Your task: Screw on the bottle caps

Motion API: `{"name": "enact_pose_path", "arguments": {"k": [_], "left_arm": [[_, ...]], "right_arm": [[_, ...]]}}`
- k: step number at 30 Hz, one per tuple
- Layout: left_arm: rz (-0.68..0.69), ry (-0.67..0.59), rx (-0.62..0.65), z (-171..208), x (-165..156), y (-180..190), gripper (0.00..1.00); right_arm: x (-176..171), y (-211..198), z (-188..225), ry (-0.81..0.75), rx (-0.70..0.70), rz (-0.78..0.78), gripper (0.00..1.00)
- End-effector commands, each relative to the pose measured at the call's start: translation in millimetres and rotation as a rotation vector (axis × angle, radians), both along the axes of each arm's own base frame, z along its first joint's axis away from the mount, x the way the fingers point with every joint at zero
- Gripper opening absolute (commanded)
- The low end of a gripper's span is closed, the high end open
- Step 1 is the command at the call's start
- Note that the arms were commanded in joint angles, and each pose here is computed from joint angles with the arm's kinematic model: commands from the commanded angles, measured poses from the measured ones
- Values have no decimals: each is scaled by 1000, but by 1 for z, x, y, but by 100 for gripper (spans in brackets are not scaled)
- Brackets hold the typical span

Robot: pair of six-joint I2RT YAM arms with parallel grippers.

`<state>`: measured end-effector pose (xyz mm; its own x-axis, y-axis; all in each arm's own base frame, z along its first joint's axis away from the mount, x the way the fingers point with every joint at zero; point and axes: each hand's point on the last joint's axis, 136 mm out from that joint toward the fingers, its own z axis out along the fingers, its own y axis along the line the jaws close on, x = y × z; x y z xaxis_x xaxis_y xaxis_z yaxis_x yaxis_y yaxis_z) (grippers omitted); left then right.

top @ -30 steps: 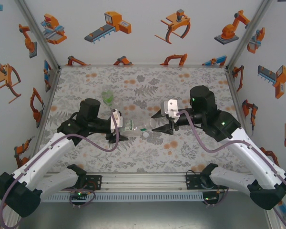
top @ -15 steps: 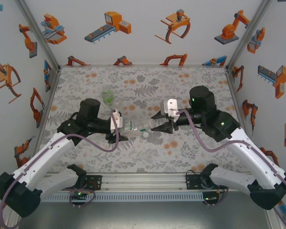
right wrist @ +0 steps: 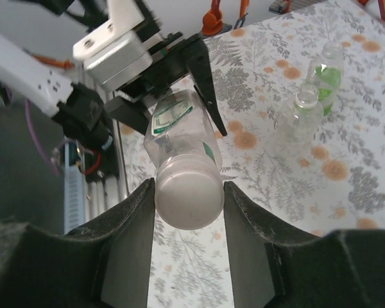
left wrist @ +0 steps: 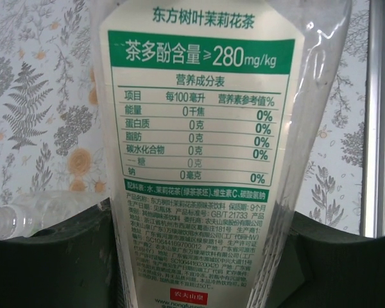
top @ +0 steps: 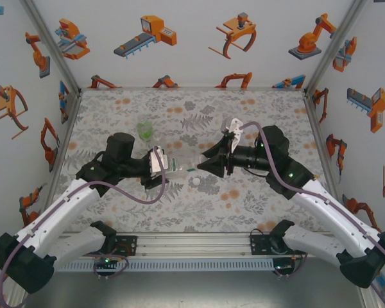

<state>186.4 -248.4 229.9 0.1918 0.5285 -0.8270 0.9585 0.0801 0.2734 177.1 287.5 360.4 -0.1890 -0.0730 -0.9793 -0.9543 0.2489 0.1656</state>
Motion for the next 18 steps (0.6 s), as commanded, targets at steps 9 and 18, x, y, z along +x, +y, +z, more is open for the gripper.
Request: {"name": "enact_pose_path", "arguments": {"k": [9, 18], "left_arm": [[142, -109, -23, 18, 29, 5, 0], [230, -133, -5, 17, 45, 11, 0]], "right_arm": [[44, -18, -28, 554, 152, -368, 0], [46, -7, -53, 829, 95, -401, 0]]}}
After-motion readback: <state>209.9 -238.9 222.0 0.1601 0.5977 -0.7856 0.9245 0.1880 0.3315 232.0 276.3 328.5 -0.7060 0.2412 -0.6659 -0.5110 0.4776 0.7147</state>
